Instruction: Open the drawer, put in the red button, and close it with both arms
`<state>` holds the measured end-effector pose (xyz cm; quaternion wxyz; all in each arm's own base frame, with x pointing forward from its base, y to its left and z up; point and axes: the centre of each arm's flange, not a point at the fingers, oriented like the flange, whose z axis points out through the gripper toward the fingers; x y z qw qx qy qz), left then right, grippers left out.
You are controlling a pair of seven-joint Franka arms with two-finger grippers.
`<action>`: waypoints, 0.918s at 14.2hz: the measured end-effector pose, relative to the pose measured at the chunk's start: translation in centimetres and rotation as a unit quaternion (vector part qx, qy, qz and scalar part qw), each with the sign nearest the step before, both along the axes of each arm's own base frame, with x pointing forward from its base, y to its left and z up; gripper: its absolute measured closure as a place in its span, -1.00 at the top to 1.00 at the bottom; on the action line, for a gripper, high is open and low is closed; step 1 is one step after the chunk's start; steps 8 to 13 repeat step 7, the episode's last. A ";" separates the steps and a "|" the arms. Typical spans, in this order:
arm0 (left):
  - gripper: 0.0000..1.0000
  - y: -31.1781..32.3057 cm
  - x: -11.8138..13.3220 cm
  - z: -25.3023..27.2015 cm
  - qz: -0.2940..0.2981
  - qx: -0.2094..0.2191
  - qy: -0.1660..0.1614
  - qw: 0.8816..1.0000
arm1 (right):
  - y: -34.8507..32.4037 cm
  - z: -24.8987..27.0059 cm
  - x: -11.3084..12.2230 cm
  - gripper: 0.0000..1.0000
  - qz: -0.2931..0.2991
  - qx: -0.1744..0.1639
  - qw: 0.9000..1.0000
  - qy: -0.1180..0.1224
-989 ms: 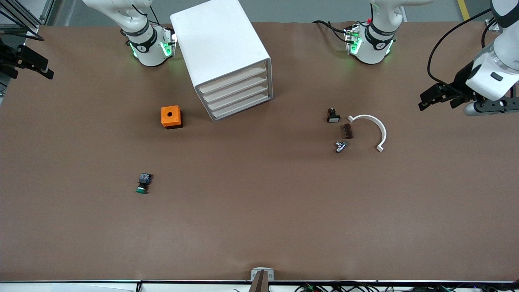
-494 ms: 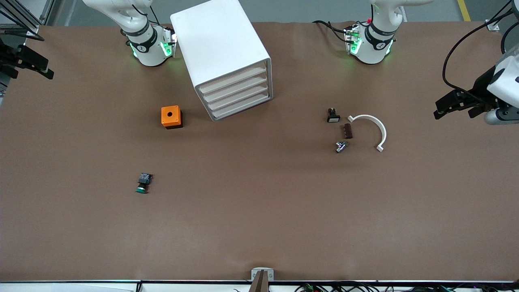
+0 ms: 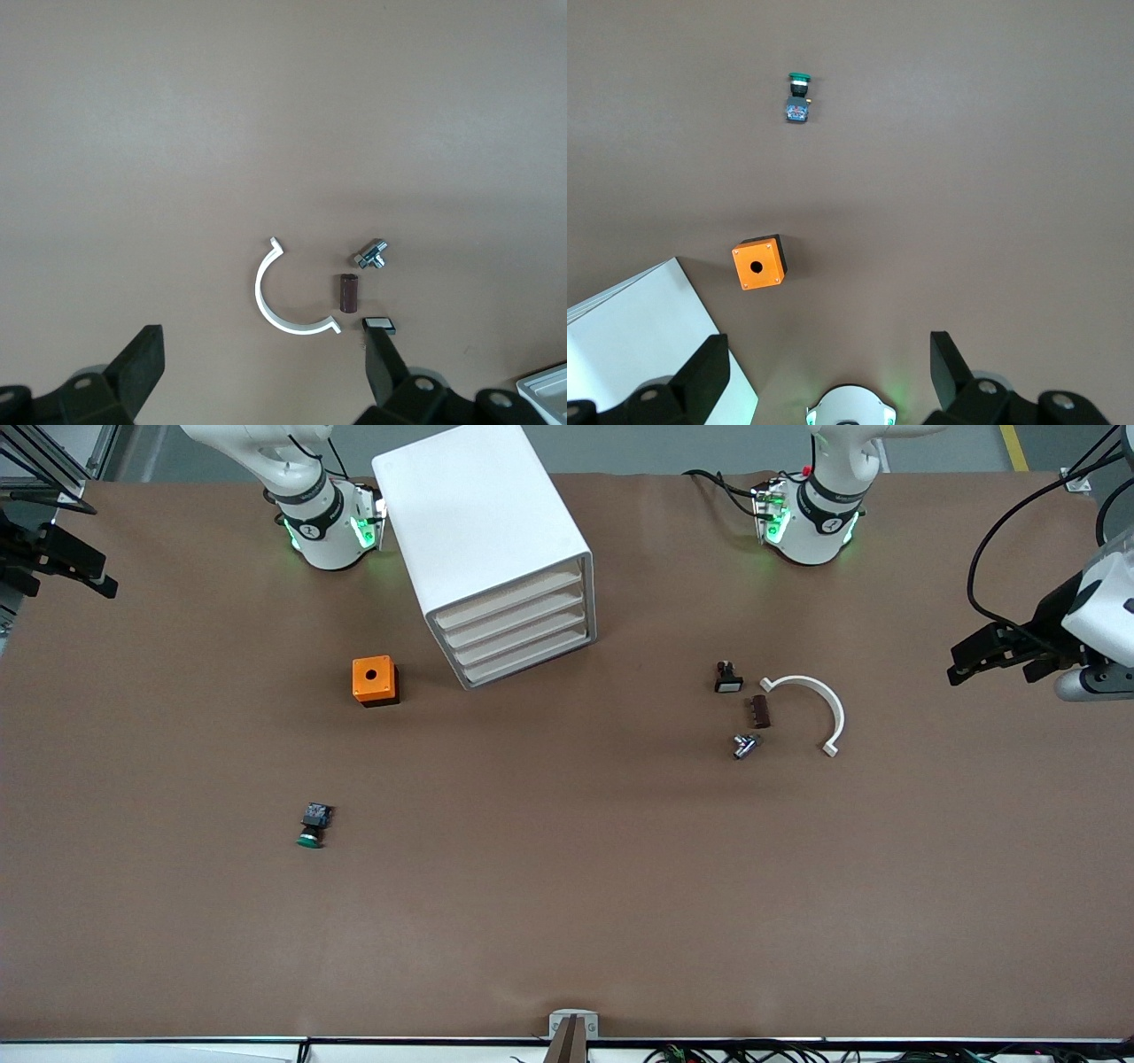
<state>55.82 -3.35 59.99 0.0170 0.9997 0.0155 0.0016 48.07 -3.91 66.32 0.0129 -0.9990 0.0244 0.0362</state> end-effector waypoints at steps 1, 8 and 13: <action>1.00 -0.1 0.1 0.2 -0.001 0.000 -0.002 1.000 | 0.0 0.0 0.0 1.00 0.000 0.000 1.000 0.000; 1.00 -0.2 0.2 1.3 -0.002 -0.001 -0.012 1.000 | 0.0 0.0 0.0 1.00 0.000 0.000 1.000 0.000; 1.00 -0.2 0.2 1.3 -0.002 -0.001 -0.012 1.000 | 0.0 0.0 0.0 1.00 0.000 0.000 1.000 0.000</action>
